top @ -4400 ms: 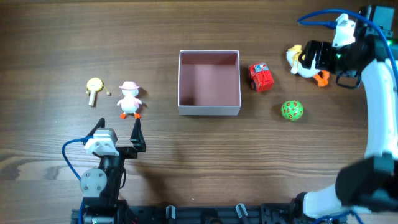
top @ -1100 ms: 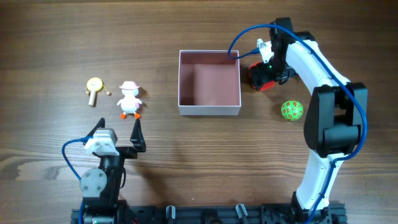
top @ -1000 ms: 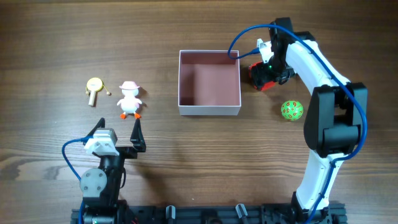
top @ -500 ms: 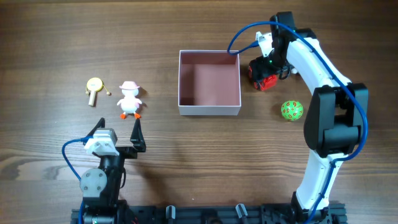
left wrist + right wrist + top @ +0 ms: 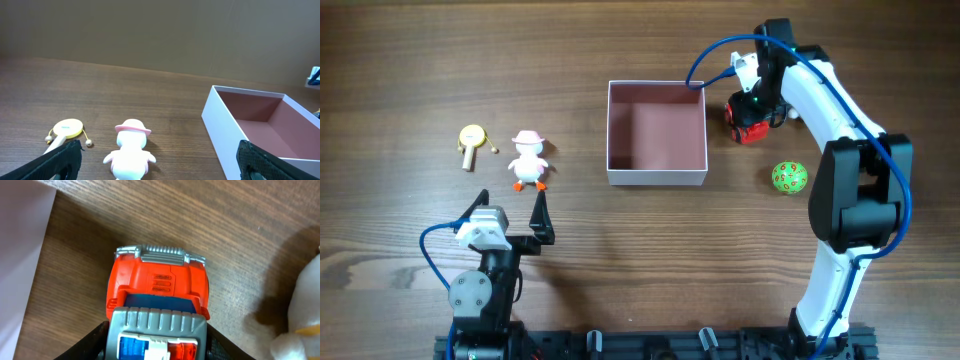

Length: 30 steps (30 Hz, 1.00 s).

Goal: Pack container
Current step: 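Lower the right gripper and grasp the red fire truck, then carry the fire truck into the box and release it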

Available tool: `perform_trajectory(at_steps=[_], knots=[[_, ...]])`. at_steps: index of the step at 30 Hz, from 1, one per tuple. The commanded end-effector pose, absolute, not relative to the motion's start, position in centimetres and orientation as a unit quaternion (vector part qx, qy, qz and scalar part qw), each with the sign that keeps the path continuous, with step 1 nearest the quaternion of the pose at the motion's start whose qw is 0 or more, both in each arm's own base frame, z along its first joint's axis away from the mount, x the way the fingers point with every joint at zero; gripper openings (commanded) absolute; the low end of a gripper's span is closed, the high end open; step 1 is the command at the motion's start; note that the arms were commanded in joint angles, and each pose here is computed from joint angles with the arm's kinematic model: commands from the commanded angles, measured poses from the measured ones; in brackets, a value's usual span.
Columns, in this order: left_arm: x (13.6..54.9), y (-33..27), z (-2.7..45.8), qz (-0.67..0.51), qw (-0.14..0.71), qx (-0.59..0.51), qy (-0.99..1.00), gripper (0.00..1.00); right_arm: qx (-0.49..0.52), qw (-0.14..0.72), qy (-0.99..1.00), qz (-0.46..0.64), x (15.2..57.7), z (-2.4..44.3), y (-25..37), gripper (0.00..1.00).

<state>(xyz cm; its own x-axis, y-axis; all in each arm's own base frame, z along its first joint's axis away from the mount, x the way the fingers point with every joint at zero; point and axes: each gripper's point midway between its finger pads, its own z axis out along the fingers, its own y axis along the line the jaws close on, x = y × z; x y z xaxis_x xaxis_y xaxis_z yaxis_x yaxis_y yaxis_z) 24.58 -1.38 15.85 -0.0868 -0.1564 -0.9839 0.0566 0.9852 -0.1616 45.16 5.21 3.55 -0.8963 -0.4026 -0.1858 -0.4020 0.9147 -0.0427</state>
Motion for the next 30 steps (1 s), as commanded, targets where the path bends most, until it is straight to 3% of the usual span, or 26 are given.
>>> perform_trajectory(at_steps=[1, 9, 16, 22, 30], knots=[[24.6, -1.0, 15.4, -0.070, 0.673, -0.037, 0.735, 1.00, -0.177, 0.116, 0.977, -0.010, 46.4, 5.9, 5.3, 0.52], [24.6, -1.0, 15.4, -0.070, 0.673, -0.037, 0.735, 1.00, -0.116, 0.175, 0.978, -0.010, 48.3, 15.4, 5.3, 0.47], [24.6, -1.0, 15.4, -0.070, 0.673, -0.037, 0.735, 1.00, -0.063, 0.171, 0.983, 0.017, 45.7, 21.9, 7.6, 0.47], [24.6, -1.0, 15.4, -0.070, 0.673, -0.037, 0.735, 1.00, -0.030, 0.145, 0.986, 0.079, 43.0, 23.1, 13.4, 0.46], [24.6, -1.0, 15.4, -0.070, 0.673, -0.037, 0.735, 1.00, -0.064, 0.157, 0.981, 0.092, 41.9, 22.5, 19.8, 0.45]])
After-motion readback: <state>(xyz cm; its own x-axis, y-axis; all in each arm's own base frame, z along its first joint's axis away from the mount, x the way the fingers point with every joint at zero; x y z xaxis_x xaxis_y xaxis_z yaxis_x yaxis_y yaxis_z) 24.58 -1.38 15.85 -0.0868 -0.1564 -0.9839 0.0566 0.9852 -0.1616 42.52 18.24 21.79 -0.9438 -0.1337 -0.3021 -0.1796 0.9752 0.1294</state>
